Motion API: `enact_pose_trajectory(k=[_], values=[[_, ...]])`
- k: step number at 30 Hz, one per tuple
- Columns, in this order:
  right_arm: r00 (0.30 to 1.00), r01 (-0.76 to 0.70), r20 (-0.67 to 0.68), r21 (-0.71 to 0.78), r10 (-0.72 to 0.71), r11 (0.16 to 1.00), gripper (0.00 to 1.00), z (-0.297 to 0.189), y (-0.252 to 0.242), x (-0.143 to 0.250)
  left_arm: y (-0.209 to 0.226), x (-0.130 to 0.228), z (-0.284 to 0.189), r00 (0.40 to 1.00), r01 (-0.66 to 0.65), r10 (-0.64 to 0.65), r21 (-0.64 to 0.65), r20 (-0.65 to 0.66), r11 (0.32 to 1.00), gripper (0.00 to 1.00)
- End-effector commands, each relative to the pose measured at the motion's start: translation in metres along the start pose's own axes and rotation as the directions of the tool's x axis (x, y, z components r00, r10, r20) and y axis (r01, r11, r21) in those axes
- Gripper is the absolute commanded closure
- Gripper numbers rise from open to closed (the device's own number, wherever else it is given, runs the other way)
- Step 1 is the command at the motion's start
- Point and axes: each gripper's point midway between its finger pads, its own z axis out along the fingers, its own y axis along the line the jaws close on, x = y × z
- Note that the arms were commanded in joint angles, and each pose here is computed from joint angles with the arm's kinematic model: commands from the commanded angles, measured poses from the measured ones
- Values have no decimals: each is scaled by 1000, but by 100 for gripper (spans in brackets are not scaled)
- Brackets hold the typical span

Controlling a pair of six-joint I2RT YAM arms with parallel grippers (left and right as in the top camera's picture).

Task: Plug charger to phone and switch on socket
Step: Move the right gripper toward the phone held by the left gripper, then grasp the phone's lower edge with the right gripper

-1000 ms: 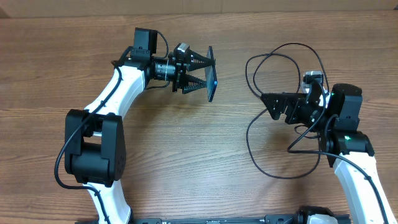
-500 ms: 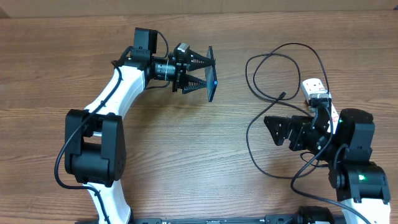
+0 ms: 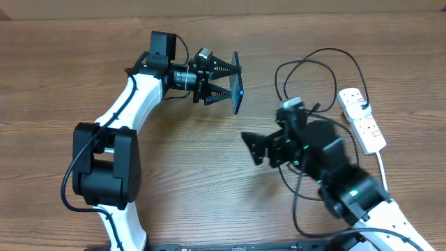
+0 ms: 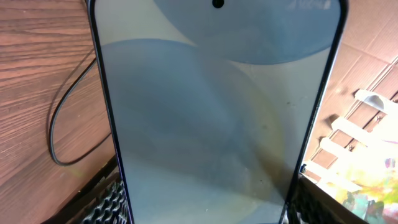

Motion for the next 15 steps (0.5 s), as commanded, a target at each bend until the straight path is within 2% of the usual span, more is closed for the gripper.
enact_pose_trajectory(k=[1,5,15], values=[[990,-5,138,229,-27,974,0,-2,-7,-26,-13,2,-3,1000,-20,20,28,-23,999,62],[973,-1,221,309,-71,951,0,10,2,-37,-13,2,-3,999,-23,24,28,-23,999,62],[950,-46,305,338,-63,940,0,54,4,-48,-13,2,-3,999,-27,28,28,-23,999,62]])
